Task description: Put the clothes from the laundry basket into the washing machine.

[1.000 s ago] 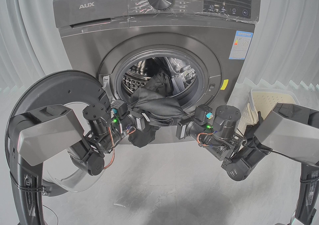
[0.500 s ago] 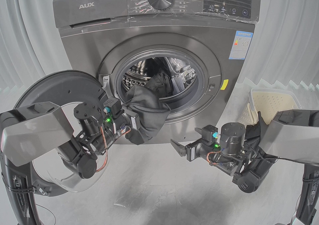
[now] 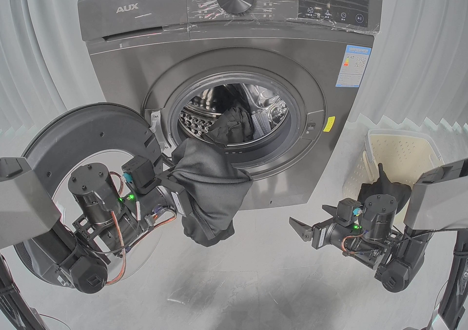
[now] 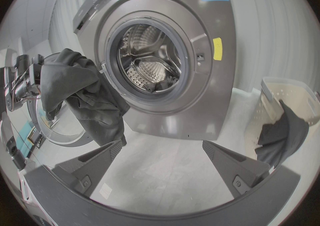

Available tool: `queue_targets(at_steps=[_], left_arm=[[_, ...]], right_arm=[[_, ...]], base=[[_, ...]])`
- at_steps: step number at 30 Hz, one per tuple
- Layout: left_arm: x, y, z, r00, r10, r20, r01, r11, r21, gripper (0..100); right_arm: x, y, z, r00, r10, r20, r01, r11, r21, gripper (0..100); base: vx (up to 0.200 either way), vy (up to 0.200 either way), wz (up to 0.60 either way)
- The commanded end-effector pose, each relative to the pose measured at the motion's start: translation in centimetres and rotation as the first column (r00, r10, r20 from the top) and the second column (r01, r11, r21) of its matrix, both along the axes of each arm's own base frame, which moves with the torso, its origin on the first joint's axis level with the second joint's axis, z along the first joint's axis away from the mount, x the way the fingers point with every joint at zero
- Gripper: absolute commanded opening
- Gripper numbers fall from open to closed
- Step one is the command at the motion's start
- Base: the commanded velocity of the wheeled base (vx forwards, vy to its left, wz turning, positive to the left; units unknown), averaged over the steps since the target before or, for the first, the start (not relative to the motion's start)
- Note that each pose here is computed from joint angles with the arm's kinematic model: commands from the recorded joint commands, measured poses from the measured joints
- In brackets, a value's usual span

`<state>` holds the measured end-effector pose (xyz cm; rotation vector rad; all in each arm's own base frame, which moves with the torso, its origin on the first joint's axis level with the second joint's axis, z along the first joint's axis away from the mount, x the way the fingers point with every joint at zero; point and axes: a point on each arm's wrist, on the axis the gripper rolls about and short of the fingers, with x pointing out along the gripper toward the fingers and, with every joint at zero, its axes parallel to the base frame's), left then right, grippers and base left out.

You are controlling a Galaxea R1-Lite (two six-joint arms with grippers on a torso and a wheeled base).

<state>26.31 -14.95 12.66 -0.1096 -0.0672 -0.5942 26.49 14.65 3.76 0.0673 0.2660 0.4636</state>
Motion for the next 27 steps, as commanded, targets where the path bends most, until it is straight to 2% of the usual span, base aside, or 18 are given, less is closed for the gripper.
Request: queue_targets(at_steps=[1, 5, 6, 7, 10, 12, 17, 23, 27], left_arm=[[-1.3, -0.3, -0.6, 1.0, -0.007, -0.028, 0.007, 1.0, 0.024, 0], [-1.0, -0.5, -1.5, 0.995, 0.088, -0.039, -0.085, 0.994, 0.065, 0], [-1.0, -0.5, -1.6, 0.995, 0.091, -0.039, -0.088, 0.994, 0.068, 0], [-0.8, -0.6, -2.6, 0.991, 0.117, -0.064, -0.11, 0.989, 0.093, 0], [-0.6, -0.9, -3.6, 0.986, 0.139, -0.088, -0.129, 0.985, 0.118, 0], [-1.0, -1.4, -4.0, 0.987, 0.127, -0.098, -0.113, 0.985, 0.132, 0], [-1.0, -1.6, -3.9, 0.988, 0.122, -0.1, -0.109, 0.987, 0.118, 0], [-0.9, -1.5, -3.9, 0.987, 0.126, -0.095, -0.114, 0.986, 0.124, 0], [-1.0, -1.7, -3.8, 0.989, 0.12, -0.088, -0.109, 0.986, 0.122, 0]], right_arm=[[-0.9, -0.7, -1.1, 0.997, -0.023, -0.074, 0.023, 1.0, -0.003, 100], [-0.9, -0.5, -1.1, 0.997, -0.021, -0.075, 0.021, 1.0, 0.0, 100], [-0.9, -0.5, -1.1, 0.997, -0.021, -0.075, 0.021, 1.0, 0.001, 100], [-0.9, -0.8, -1.6, 0.995, -0.03, -0.097, 0.029, 1.0, -0.004, 100], [-0.3, -1.5, -1.5, 0.994, -0.061, -0.096, 0.062, 0.998, 0.01, 100], [-0.2, -1.8, -1.4, 0.993, -0.072, -0.091, 0.074, 0.997, 0.014, 100], [-0.4, -1.6, -0.7, 0.995, -0.064, -0.072, 0.066, 0.998, 0.026, 100], [-0.7, -1.4, -0.7, 0.996, -0.051, -0.076, 0.053, 0.998, 0.022, 100], [-0.9, -1.4, -0.8, 0.995, -0.049, -0.082, 0.051, 0.999, 0.02, 100]], base=[[0.0, 0.0, 0.0], [0.0, 0.0, 0.0], [0.0, 0.0, 0.0], [0.0, 0.0, 0.0], [0.0, 0.0, 0.0], [0.0, 0.0, 0.0], [0.0, 0.0, 0.0], [0.2, 0.0, 0.0], [0.0, 0.0, 0.0]])
